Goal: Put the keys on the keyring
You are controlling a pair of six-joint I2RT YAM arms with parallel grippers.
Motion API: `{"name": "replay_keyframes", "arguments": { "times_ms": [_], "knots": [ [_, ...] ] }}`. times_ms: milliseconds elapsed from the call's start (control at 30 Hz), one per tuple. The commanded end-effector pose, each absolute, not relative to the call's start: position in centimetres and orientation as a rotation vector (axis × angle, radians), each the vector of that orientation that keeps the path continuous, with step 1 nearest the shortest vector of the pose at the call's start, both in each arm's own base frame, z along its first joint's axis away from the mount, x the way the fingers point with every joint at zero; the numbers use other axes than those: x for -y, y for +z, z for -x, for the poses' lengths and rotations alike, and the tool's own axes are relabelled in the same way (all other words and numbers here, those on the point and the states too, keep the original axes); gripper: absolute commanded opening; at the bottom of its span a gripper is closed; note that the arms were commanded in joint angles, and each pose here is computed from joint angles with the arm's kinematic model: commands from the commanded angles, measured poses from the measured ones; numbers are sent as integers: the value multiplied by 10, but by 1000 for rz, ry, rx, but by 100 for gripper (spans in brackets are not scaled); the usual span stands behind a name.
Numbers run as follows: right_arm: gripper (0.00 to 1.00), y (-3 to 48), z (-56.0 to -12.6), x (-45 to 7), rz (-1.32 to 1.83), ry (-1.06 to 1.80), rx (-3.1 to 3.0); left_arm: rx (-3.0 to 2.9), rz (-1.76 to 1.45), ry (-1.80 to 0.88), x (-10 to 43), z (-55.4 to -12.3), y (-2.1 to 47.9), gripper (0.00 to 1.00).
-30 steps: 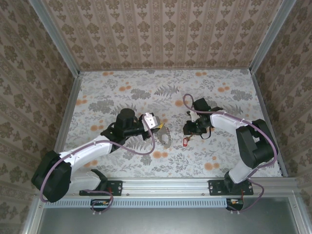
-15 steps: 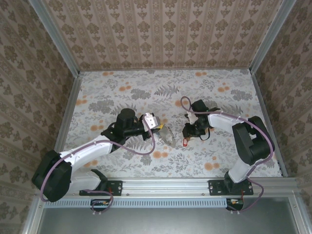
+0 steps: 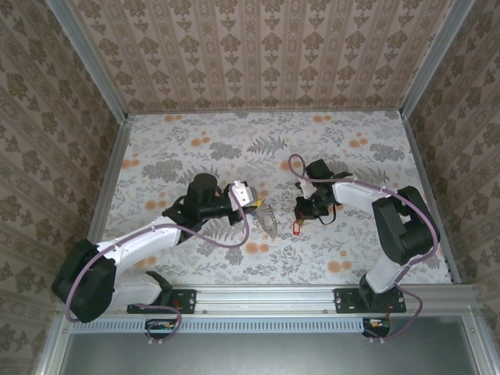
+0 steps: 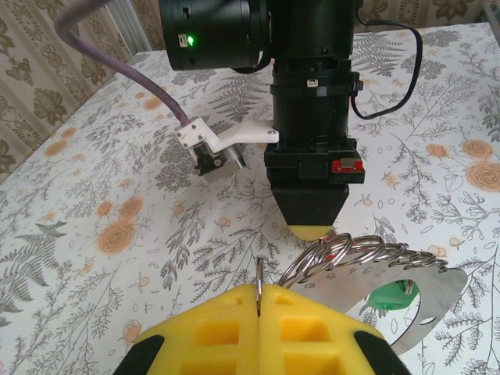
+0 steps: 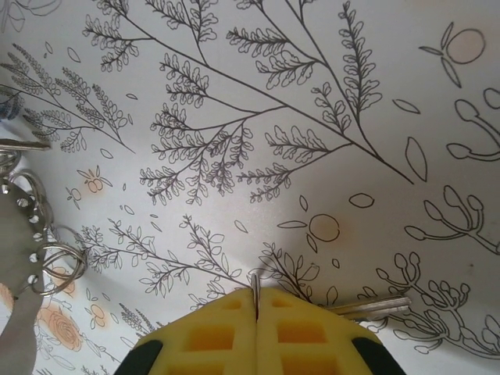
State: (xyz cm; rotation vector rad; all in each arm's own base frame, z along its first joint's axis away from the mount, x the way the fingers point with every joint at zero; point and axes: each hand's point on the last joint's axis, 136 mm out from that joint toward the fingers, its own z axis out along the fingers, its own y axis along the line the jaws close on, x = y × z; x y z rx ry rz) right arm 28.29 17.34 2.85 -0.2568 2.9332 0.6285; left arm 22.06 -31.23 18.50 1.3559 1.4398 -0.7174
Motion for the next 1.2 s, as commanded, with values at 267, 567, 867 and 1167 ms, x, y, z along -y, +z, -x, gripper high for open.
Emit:
{"name": "replay_keyframes", "arguments": {
  "times_ms": [267,567,867,1167],
  "knots": [
    [0,154,-283,-190,621,721,-2168,-1321,-1383,-915,335,-209,207,0],
    [0,198,-247,-216,1003,759,-1768,-1283,-1424,-995,343,-203,211,0],
    [0,200,-237,-230,1158,680,-1620,-1273,-1445,-1047,348,-199,212,0],
    [0,206,-239,-236,1167,659,-1576,-1267,-1455,-1060,350,-198,214,0]
  ]
}}
